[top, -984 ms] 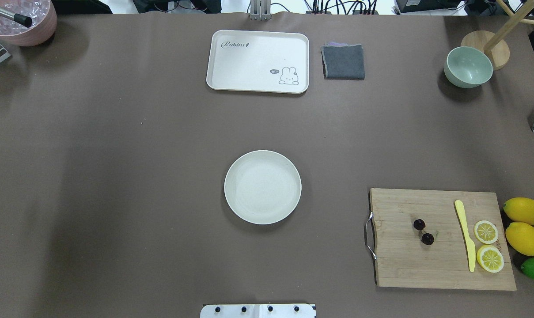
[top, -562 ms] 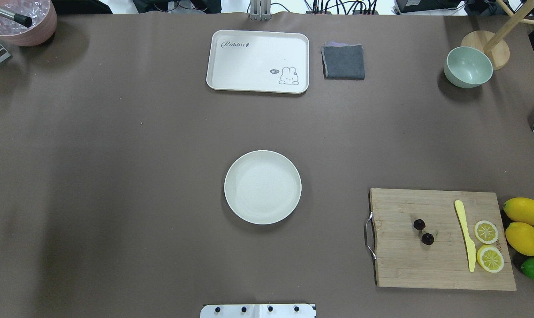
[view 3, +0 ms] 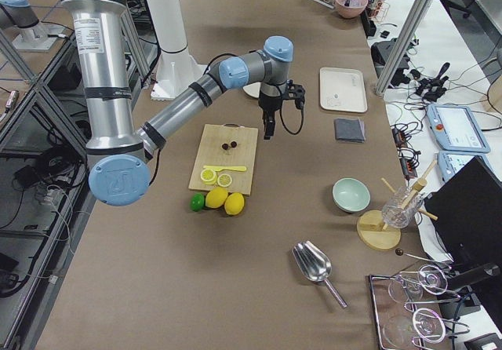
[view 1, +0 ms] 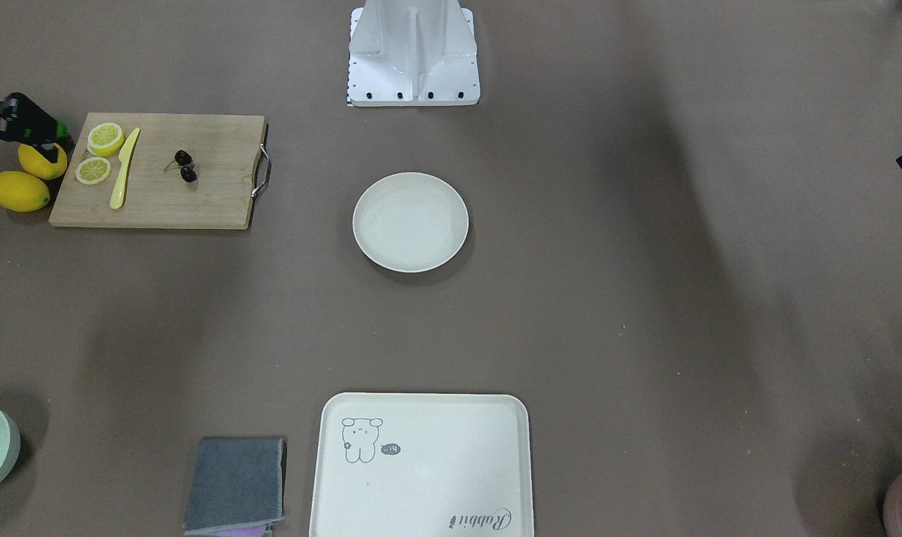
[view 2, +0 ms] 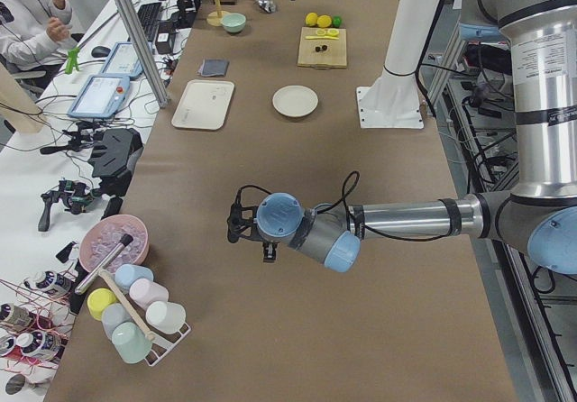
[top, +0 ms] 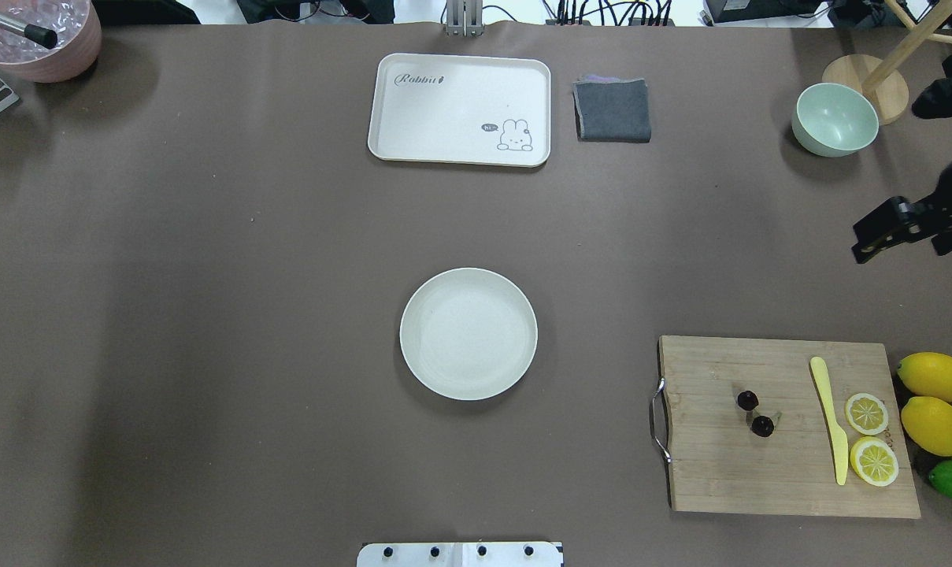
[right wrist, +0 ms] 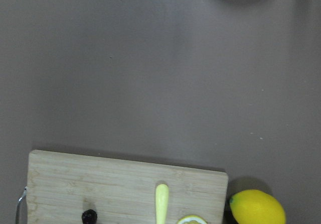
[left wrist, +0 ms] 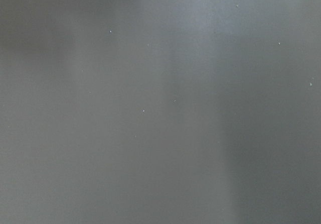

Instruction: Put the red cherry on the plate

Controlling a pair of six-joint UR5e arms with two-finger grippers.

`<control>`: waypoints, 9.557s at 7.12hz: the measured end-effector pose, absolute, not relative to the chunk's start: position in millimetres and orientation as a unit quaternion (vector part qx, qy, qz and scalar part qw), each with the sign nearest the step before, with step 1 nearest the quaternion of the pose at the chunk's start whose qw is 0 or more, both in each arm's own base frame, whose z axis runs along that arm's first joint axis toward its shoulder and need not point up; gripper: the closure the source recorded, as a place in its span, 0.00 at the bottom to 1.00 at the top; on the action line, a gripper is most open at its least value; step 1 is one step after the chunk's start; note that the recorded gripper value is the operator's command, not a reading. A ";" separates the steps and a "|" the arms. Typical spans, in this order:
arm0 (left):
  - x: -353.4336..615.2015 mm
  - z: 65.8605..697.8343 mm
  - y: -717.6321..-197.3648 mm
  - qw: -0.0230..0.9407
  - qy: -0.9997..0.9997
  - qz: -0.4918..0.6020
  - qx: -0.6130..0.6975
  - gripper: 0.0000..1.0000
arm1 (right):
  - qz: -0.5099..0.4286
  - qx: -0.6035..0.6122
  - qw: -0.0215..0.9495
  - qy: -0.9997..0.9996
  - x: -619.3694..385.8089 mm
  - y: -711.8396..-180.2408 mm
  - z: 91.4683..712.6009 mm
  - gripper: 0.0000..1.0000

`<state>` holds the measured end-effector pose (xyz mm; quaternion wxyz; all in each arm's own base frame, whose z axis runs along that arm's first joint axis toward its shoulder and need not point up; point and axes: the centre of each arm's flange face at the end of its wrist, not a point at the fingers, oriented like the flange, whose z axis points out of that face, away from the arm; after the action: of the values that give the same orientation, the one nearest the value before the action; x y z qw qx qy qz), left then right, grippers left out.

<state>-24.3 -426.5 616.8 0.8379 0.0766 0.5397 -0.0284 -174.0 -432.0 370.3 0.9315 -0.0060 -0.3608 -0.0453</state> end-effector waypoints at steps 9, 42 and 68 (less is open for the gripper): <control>-23.9 613.4 -427.1 0.840 0.535 -0.026 0.081 0.03 | -0.049 0.028 0.932 -0.359 -315.8 -325.4 473.7 0.10; -22.5 623.0 -428.3 0.855 0.511 -0.033 0.082 0.03 | 0.000 -0.019 0.945 -0.327 -538.6 -374.2 124.6 1.00; -17.8 617.3 -421.4 0.840 0.539 -0.014 0.054 0.03 | -0.072 0.005 0.939 -0.335 -106.5 -466.7 390.0 0.00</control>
<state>-17.8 -421.4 617.3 0.8404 0.0537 0.5391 -0.0138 -106.5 -466.7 390.0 0.9394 0.0047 -0.3352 -0.0720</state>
